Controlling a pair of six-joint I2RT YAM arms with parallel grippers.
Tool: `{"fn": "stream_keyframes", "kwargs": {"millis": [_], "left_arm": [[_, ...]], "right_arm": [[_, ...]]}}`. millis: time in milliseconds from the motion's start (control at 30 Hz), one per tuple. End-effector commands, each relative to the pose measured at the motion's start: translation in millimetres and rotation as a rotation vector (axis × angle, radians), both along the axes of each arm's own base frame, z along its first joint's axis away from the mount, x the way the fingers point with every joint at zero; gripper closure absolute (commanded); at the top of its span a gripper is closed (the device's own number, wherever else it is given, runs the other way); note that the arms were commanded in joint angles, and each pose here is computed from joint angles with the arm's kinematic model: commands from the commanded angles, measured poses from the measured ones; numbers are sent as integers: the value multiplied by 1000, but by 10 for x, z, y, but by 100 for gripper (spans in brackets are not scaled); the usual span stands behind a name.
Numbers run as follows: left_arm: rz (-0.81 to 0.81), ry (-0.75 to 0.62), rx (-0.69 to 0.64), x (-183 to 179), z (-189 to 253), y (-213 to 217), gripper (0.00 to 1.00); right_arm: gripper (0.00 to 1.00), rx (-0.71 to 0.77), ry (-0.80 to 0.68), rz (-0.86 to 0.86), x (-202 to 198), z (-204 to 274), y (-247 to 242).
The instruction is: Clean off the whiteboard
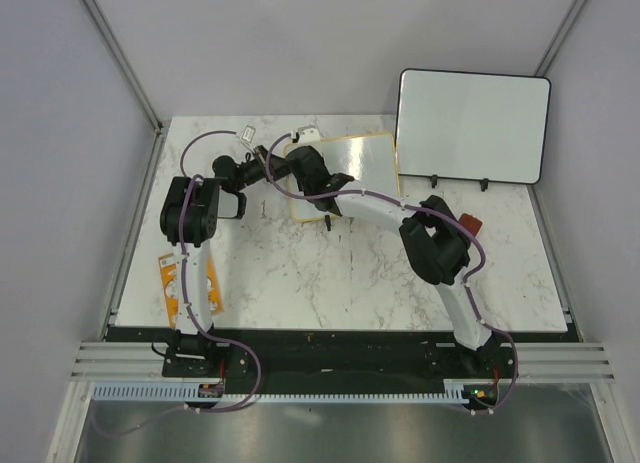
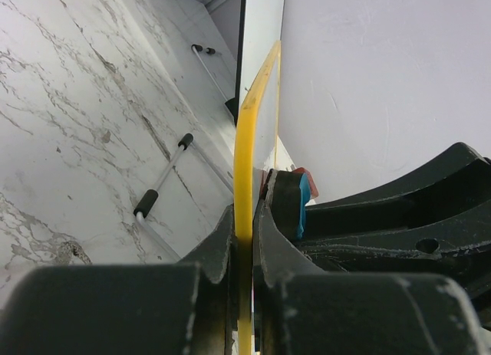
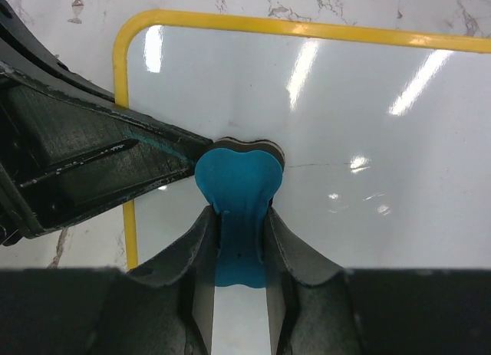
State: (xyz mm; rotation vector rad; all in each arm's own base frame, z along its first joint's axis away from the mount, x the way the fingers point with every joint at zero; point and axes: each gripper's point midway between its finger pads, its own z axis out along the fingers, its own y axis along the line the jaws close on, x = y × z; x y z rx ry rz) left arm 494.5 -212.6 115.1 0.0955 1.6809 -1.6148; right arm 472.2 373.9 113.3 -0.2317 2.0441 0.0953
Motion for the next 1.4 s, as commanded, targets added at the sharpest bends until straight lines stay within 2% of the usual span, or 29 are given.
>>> {"fn": "stream_keyframes", "kwargs": {"millis": [0, 267, 733, 967, 1133, 1367], "left_arm": [[-163, -438, 59, -431, 303, -286, 98], [-163, -440, 59, -431, 310, -286, 98], [-164, -443, 61, -435, 310, -286, 98], [-167, -443, 61, -441, 315, -286, 98], [-167, -444, 62, -448, 316, -285, 98], [-165, -449, 62, -445, 330, -285, 98]], "right_arm": [[100, -87, 217, 11, -248, -937, -96], [100, -24, 87, -168, 265, -536, -589], [100, 57, -169, -298, 874, 369, -979], [100, 117, -280, -292, 1127, 745, -1045], [100, 77, -299, -312, 1178, 814, -1179], [100, 42, -234, -363, 925, 465, -1508]]}}
